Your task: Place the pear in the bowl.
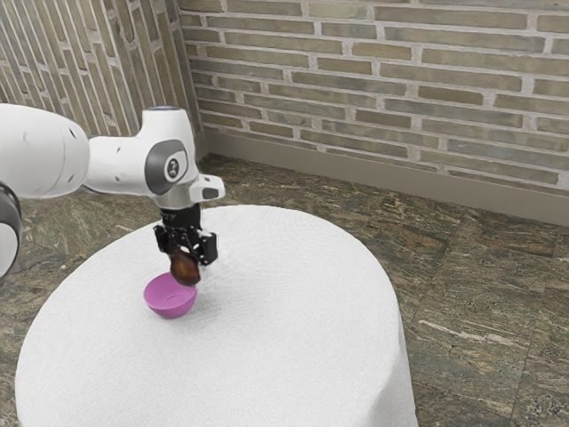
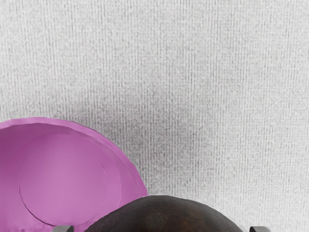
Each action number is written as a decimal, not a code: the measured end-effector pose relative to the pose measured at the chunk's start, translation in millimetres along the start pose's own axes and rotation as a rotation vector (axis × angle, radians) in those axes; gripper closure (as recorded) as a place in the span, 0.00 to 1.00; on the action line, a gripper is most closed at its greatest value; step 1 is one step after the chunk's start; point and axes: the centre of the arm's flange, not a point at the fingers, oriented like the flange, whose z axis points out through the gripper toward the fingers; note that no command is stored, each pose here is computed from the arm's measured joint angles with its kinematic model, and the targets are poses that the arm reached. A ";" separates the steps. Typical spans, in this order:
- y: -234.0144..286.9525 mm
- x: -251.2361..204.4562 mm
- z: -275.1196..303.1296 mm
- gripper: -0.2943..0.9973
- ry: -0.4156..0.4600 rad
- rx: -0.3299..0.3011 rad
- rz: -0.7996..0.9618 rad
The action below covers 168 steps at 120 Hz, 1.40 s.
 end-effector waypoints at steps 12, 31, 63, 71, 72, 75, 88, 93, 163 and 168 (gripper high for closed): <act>-25.9 -3.4 0.3 0.48 -0.011 0.007 -0.041; -51.6 -3.6 20.3 0.47 -0.053 0.019 -0.087; -48.2 8.8 36.2 0.40 -0.075 0.034 -0.080; -47.9 10.9 37.9 0.36 -0.076 0.035 -0.079; -48.7 10.8 38.0 0.35 -0.076 0.035 -0.080; -50.9 10.7 38.6 0.34 -0.077 0.035 -0.083; -56.1 10.1 37.3 0.29 -0.076 0.033 -0.089; -51.9 8.7 25.9 0.28 -0.060 0.030 -0.079; 95.8 -24.2 -258.3 0.23 0.319 0.215 0.221; 98.4 -27.3 -267.9 0.23 0.323 0.218 0.215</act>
